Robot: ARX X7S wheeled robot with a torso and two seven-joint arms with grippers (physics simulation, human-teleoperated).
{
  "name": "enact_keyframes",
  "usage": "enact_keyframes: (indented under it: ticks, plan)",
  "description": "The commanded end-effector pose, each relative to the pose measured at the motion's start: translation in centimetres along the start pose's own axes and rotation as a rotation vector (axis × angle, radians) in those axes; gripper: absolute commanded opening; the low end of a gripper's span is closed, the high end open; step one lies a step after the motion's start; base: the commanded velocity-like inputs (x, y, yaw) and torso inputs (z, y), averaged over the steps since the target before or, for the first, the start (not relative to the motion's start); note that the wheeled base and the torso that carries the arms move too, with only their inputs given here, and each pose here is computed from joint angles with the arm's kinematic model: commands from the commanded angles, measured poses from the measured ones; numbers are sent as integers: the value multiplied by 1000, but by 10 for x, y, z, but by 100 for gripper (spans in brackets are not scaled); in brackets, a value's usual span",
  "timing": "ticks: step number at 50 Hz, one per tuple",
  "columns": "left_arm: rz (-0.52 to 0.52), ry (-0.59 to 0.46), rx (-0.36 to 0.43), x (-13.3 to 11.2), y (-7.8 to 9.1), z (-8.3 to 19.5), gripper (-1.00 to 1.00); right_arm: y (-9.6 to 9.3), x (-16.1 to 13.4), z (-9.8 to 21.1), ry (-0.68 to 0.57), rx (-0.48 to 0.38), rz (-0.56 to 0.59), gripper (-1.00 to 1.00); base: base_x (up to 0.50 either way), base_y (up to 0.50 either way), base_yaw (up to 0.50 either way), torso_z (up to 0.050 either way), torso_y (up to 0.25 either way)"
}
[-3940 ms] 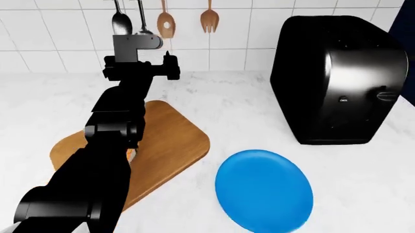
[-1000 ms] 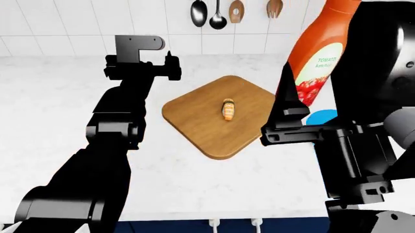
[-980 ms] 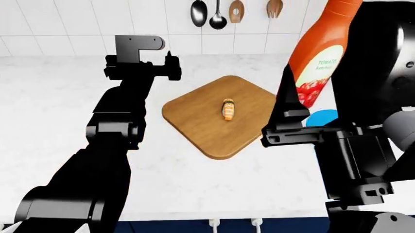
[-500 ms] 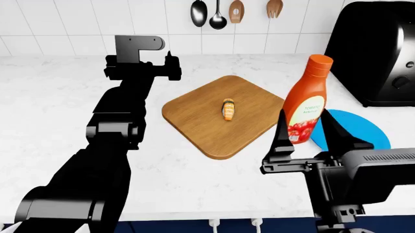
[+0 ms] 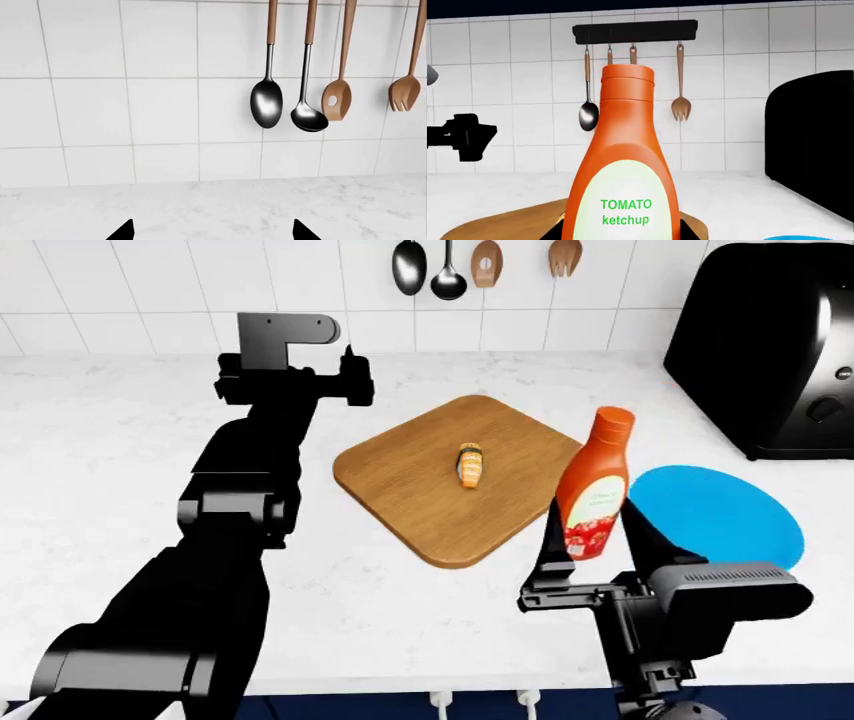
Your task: Pick the sushi from the plate and place it on the cutting board. Then pick the condiment bottle from the cabinet and place it next to the cutting board.
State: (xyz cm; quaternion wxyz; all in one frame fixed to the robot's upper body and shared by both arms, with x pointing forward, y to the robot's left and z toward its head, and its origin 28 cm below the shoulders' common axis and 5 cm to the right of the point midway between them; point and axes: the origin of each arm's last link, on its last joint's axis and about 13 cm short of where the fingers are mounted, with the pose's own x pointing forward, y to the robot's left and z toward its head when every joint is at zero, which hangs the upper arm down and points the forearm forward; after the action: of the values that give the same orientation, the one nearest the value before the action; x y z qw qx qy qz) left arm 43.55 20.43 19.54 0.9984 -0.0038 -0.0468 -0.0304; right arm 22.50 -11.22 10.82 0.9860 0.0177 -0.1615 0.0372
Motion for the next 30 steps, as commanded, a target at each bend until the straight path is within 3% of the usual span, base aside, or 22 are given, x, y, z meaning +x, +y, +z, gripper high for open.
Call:
enact_keyframes:
  ticks: [1,21,30]
  plan:
    - [-1,0,-1,0,0,0,100,1,7,-16,13,-16,5,-100,0,0,0,0,0]
    - [-4,-2,7,0,0,0,100,5,23,-50,23,-115,-21,-100,1,0,0,0,0]
    - [-4,0,17,0,-1,0,100,1,21,-63,56,-121,-21,-100,11,2,7,0,0]
